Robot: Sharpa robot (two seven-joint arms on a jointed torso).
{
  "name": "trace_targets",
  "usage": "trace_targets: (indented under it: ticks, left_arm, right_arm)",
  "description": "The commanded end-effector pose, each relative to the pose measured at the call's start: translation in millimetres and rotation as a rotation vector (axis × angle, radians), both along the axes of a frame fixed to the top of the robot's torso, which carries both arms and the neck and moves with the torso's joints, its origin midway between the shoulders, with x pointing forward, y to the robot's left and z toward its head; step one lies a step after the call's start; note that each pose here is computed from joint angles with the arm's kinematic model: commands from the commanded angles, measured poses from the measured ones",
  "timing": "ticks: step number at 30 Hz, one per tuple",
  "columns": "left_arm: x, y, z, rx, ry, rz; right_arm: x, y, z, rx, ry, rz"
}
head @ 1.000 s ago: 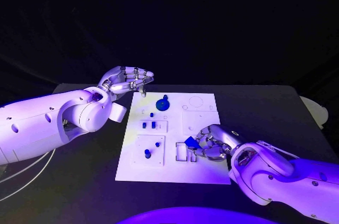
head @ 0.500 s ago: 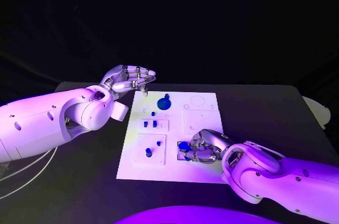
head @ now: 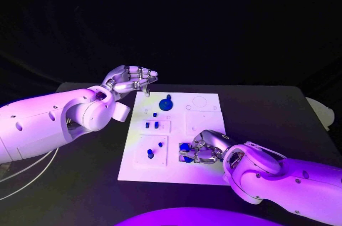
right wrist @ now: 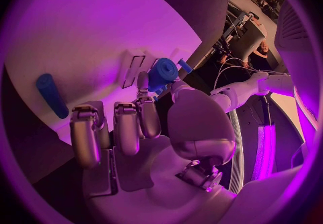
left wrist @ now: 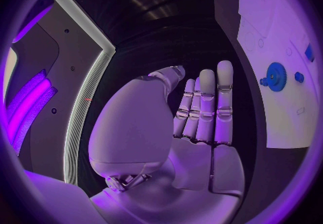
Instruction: Assemble the parts on the task board
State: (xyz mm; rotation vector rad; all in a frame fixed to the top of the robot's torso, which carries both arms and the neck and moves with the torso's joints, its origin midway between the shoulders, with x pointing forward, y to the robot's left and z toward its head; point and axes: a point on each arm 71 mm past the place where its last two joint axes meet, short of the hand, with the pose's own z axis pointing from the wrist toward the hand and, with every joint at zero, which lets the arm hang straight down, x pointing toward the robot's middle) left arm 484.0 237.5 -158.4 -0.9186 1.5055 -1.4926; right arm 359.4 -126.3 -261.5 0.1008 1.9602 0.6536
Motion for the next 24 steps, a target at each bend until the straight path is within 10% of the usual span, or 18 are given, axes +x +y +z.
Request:
trace_targets:
  ticks: [1,24]
  left_arm:
    - [-0.7,-2.1,0.9,-0.011,-0.001,-0.016]
    - [-0.9,0.3,0.9,-0.01,-0.001,-0.011]
  right_arm:
    - [-0.3,1,-0.1,-0.032,-0.016,0.015]
    - [-10.9,-7,15.5,0.01,-0.11,0.031]
